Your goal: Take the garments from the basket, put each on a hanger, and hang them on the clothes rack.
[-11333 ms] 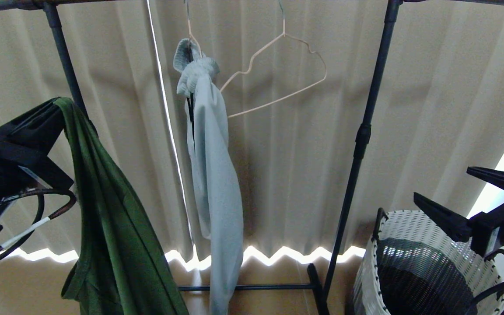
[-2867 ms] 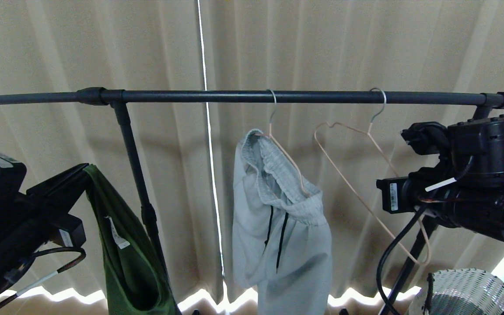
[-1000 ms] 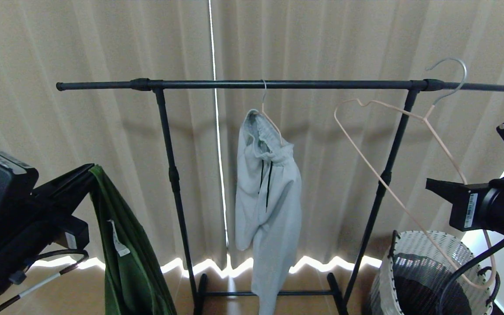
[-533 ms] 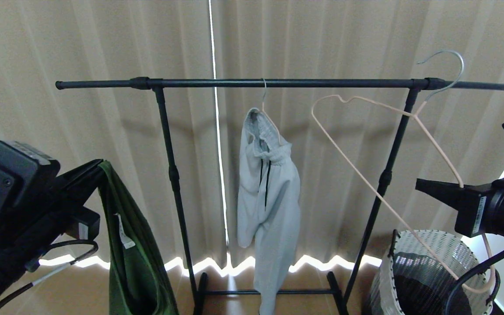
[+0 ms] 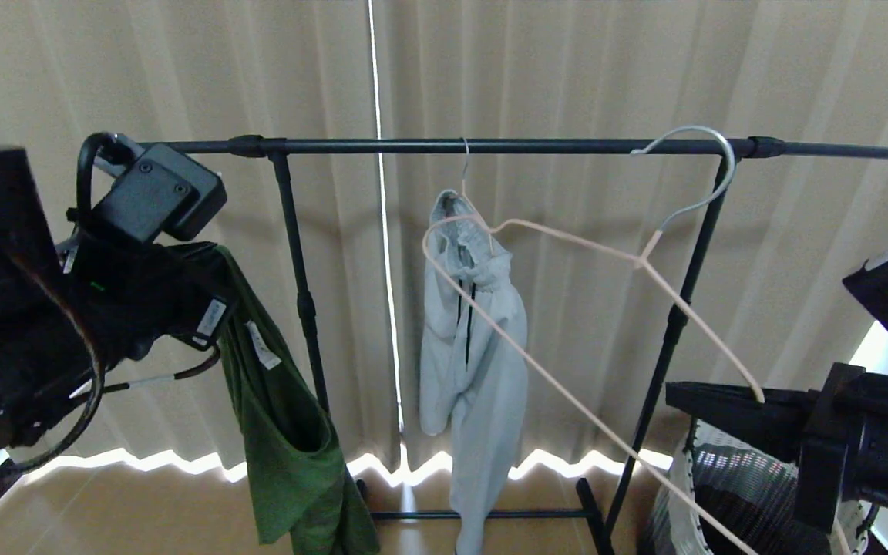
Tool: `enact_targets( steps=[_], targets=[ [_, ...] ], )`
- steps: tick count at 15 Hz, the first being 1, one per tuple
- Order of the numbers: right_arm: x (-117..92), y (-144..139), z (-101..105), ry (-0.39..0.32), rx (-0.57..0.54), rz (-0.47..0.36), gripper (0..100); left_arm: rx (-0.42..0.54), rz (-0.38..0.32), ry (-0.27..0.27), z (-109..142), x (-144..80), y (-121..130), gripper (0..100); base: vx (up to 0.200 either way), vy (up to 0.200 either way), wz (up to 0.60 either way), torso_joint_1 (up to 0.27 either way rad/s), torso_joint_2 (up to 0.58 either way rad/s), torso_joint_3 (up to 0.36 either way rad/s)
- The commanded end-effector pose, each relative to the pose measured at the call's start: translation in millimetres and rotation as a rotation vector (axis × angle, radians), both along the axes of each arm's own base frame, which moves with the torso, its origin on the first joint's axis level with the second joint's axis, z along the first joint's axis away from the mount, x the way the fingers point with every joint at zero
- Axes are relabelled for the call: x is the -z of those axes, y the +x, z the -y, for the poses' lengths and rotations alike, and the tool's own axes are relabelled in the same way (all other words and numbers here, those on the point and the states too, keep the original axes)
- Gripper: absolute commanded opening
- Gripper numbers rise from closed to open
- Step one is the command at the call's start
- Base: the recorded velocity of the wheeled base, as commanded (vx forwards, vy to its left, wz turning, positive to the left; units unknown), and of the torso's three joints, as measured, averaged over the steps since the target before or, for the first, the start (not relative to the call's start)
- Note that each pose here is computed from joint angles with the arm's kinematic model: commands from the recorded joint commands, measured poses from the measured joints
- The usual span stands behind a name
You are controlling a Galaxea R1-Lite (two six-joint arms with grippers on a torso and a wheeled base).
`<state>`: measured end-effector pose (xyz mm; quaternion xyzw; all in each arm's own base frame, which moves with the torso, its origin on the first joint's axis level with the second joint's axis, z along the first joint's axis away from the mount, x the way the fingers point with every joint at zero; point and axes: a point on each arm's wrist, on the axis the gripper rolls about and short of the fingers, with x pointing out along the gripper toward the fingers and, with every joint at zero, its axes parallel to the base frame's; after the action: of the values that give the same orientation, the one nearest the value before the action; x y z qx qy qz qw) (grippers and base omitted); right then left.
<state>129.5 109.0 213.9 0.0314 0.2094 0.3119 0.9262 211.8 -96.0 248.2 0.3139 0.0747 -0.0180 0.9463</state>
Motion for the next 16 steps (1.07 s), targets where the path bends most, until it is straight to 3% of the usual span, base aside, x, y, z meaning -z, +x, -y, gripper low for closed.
enact_targets(
  steps=[1,3,7,12,16],
  targets=[
    [14.7,-15.9,-10.7,-0.026,-0.121,-0.043,0,-0.078,-0.029,-0.057,18.8,-24.2,21.3,0,0.000,0.000,0.00,0.000,0.00,0.000],
    [17.3,-23.5,-14.9,-0.004,-0.193,-0.035,0,-0.120,-0.050,-0.060,25.4,-27.6,28.3,0,0.000,0.000,0.00,0.000,0.00,0.000],
    [14.8,-28.2,-22.8,0.033,-0.275,-0.015,0,-0.113,-0.067,-0.052,31.1,-27.9,32.5,0,0.000,0.000,0.00,0.000,0.00,0.000],
    [18.2,-18.6,-36.0,0.037,-0.279,-0.008,0,-0.082,-0.063,-0.069,38.4,-29.6,26.6,0,0.000,0.000,0.00,0.000,0.00,0.000],
    [22.4,-7.9,-49.7,0.053,-0.281,0.007,0,-0.052,-0.051,-0.117,45.7,-33.1,19.5,0,0.000,0.000,0.00,0.000,0.00,0.000]
  ],
)
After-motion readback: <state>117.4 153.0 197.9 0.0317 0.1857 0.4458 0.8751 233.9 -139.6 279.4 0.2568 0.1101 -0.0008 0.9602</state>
